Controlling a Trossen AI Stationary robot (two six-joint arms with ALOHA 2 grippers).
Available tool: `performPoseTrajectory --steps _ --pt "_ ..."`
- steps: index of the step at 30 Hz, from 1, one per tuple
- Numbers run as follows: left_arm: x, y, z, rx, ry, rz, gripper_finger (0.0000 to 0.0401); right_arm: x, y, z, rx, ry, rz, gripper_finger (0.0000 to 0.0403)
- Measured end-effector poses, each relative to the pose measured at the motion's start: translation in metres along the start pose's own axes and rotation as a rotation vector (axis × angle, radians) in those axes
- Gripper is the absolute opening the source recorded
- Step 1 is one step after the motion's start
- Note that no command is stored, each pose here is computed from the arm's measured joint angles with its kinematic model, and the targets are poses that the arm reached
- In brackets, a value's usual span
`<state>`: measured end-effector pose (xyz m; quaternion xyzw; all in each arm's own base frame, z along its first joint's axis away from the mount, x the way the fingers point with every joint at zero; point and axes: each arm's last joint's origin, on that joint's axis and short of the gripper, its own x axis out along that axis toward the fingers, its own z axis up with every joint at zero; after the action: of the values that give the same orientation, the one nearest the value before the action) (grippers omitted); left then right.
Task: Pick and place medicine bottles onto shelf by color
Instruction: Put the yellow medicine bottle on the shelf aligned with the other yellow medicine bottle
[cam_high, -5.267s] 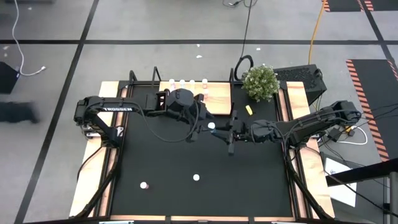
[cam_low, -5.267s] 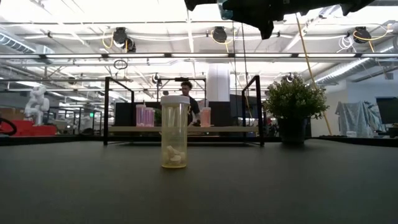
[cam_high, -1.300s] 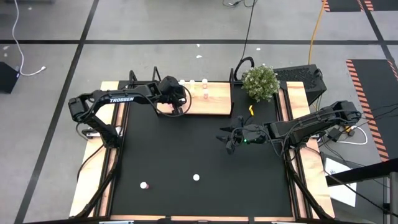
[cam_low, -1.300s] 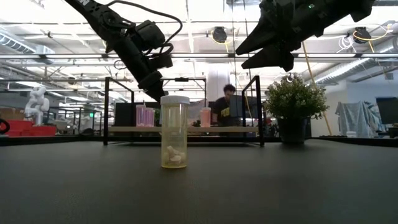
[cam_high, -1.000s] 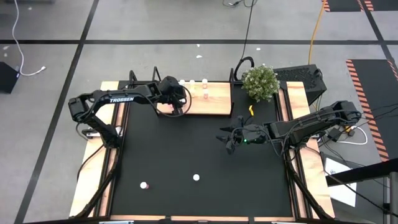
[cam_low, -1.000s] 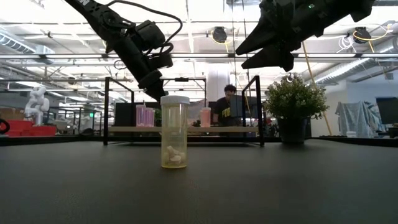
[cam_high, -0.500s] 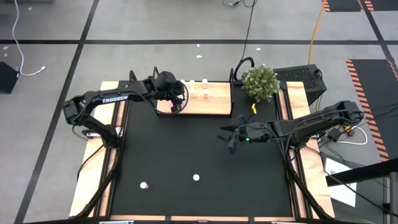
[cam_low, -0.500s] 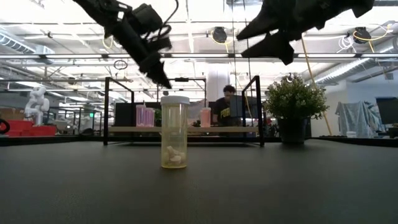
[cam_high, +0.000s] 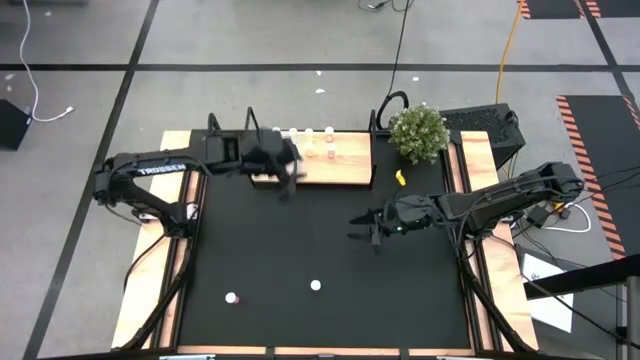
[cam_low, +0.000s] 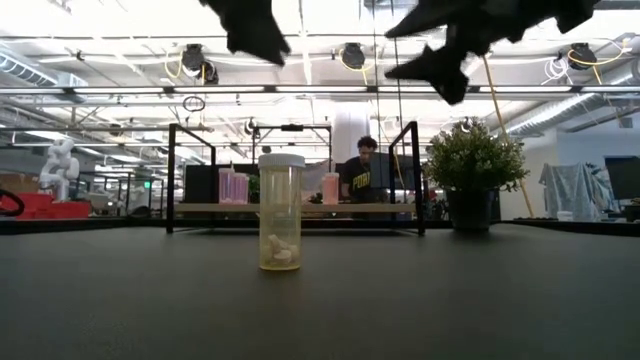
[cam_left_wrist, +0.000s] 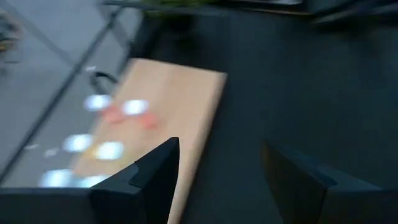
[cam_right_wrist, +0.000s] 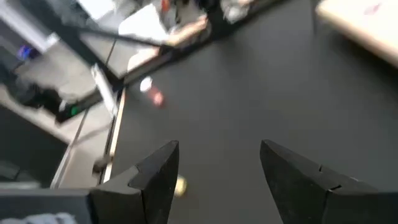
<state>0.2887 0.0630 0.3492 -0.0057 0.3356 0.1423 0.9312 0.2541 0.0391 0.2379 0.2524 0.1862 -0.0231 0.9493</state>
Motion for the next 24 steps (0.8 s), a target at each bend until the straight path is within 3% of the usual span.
performPoseTrajectory --steps 3,6,10,13,19,24 --pt "-0.007 -0.035 0.002 -0.008 -0.012 -0.095 0.0225 0.009 0.000 -0.011 -0.027 0.098 0.043 0.0220" --pt "-0.012 -0.069 -0.002 -0.042 -0.016 -0.187 0.0225 0.020 0.006 -0.026 -0.129 0.145 0.067 0.0224" --pt "-0.018 -0.107 -0.015 -0.199 0.008 -0.242 0.0225 0.040 0.017 -0.047 -0.283 0.146 0.130 0.0232" --pt "-0.024 -0.130 -0.027 -0.258 0.044 -0.276 0.0225 0.056 0.023 -0.063 -0.325 0.114 0.150 0.0239" --pt "-0.045 -0.170 -0.044 -0.270 0.057 -0.339 0.0225 0.084 0.020 -0.093 -0.354 0.089 0.171 0.0262" --pt "-0.043 -0.193 -0.055 -0.206 0.047 -0.324 0.0225 0.110 0.019 -0.117 -0.502 -0.016 0.237 0.0283"
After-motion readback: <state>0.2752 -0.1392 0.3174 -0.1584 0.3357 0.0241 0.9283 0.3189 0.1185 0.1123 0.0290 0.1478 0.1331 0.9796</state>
